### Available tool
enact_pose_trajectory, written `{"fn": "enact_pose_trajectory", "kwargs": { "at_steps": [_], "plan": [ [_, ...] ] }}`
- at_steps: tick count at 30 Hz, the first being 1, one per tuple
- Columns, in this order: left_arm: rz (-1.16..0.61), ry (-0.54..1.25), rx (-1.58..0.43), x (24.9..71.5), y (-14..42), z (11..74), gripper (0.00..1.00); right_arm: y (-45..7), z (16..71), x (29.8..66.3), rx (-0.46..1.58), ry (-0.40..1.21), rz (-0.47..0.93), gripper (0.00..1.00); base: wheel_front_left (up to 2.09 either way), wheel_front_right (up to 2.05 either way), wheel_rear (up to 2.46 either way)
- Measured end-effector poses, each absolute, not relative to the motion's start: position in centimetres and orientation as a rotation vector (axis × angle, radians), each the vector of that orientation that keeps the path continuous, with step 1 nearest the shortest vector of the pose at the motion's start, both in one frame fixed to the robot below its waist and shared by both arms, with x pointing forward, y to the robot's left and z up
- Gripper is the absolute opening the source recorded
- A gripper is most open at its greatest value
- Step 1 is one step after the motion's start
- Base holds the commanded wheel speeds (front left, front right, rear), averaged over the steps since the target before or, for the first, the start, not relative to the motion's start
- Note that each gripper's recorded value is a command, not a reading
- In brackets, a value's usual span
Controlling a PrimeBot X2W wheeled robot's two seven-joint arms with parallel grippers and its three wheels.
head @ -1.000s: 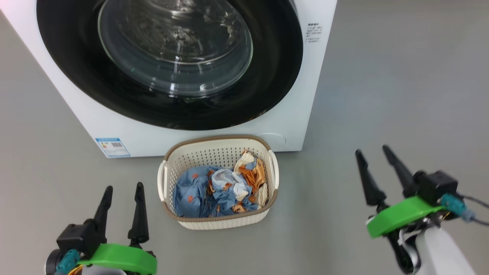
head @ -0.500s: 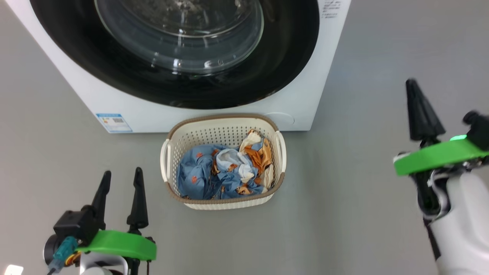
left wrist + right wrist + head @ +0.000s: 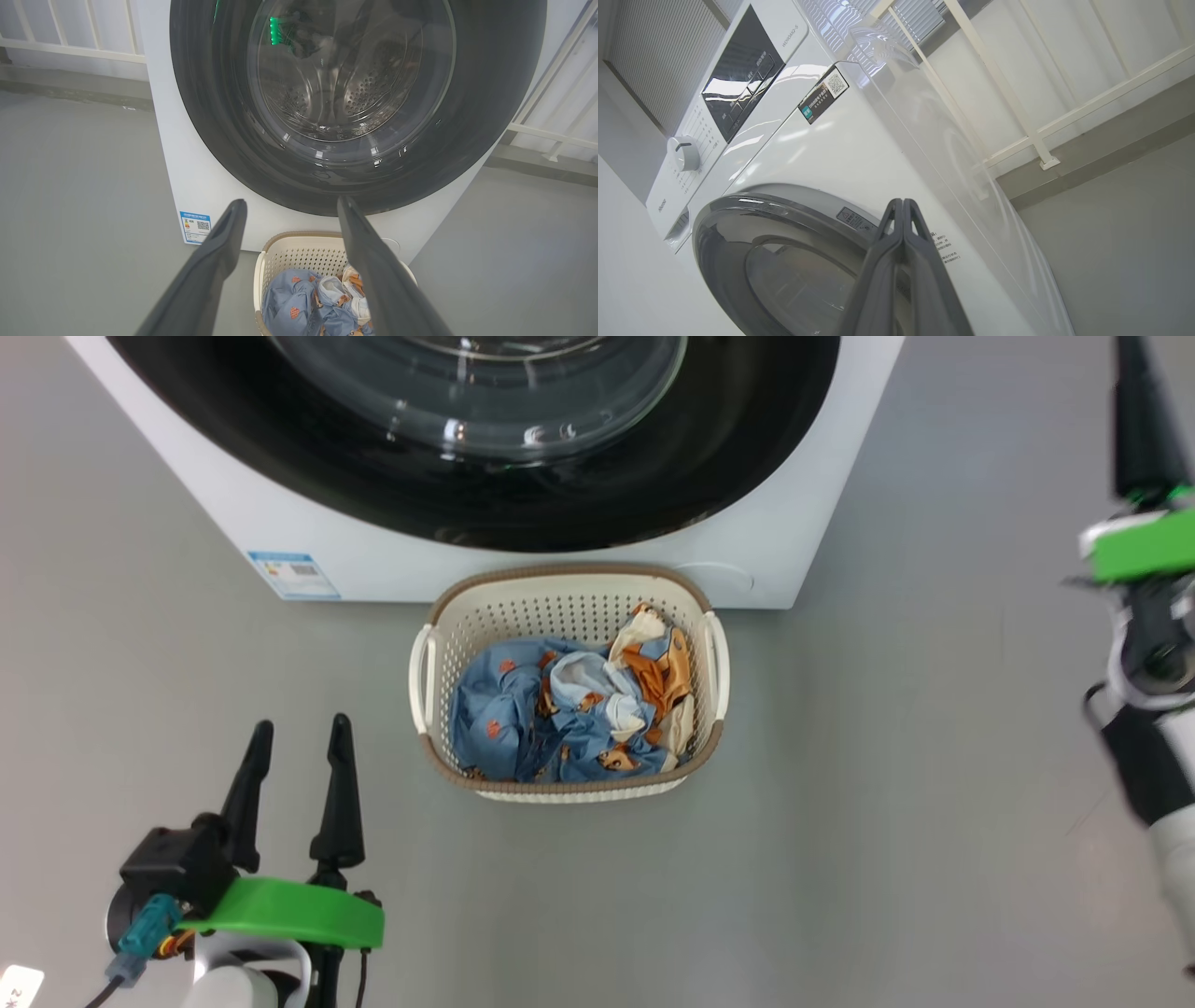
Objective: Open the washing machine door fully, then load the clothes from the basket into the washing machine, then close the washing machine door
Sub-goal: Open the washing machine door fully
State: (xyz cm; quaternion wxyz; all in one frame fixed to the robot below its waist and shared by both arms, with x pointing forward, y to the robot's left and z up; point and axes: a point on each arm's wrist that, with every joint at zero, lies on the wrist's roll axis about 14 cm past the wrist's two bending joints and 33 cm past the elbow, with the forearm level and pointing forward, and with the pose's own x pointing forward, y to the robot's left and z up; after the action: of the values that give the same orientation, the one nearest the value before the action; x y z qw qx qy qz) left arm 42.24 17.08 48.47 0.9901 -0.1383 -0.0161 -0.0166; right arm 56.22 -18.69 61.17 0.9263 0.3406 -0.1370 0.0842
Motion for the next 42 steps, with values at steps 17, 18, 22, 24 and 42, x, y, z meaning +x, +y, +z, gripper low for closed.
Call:
{"fn": "enact_pose_trajectory", "kwargs": {
  "at_steps": [17,18,22,24,42],
  "plan": [
    [0.002,-0.013,-0.268,44.5,18.5,46.8,1.00,-18.5,58.0,65.2,1.014,0.024,0.217,0.00,0.00,0.00,0.00],
    [0.007,-0.012,-0.267,44.7,18.7,46.7,1.00,-18.1,58.0,65.7,1.043,0.033,0.228,0.00,0.00,0.00,0.00],
    [0.025,-0.003,-0.264,45.0,19.2,46.2,1.00,-15.9,57.7,67.1,1.054,0.085,0.291,0.00,0.00,0.00,0.00],
    [0.035,0.003,-0.263,45.0,19.6,45.9,1.00,-13.8,57.0,67.8,1.056,0.145,0.345,0.00,0.00,0.00,0.00],
    [0.091,0.044,-0.265,44.4,21.0,44.5,1.00,-8.4,57.2,69.5,1.087,0.312,0.528,0.00,0.00,0.00,0.00]
  ]
}}
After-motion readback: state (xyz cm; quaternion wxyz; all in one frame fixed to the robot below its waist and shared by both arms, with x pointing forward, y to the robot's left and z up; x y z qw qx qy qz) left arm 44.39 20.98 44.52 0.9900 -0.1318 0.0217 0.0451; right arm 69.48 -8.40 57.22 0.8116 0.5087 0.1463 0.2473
